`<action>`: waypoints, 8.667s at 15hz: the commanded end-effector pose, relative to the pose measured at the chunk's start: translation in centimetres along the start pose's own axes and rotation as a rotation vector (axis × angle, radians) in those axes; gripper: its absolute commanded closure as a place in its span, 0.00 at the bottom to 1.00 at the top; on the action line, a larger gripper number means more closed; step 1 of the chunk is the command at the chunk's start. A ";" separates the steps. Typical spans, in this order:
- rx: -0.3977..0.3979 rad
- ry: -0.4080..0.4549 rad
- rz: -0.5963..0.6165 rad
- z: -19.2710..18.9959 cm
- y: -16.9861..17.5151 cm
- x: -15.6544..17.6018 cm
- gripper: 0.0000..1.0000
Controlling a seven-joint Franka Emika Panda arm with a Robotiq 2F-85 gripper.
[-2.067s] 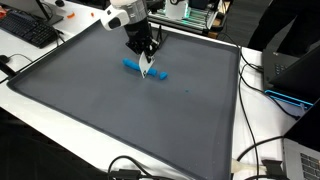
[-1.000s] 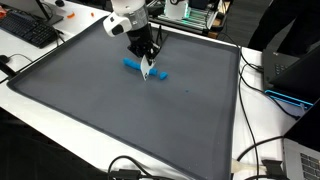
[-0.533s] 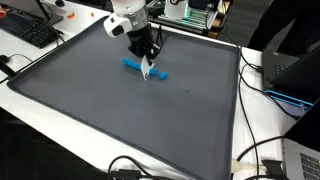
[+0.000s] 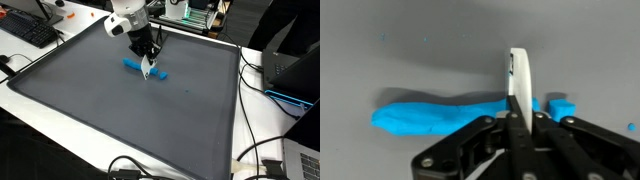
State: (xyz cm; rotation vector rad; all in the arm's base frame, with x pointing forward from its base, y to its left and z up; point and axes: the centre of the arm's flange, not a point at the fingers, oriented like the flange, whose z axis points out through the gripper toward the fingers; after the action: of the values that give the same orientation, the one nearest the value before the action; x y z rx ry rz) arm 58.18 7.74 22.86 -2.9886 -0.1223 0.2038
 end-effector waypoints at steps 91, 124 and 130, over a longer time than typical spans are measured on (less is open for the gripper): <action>0.017 -0.169 0.127 0.9 2.6 -2.8 0.99; -0.131 0.030 0.003 -3.4 5.2 0.4 0.99; -0.143 0.035 -0.003 -1.9 5.6 0.6 0.99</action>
State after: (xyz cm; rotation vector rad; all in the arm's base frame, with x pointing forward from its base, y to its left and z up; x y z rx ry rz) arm 59.74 2.27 25.11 -3.1138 -0.1320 0.1514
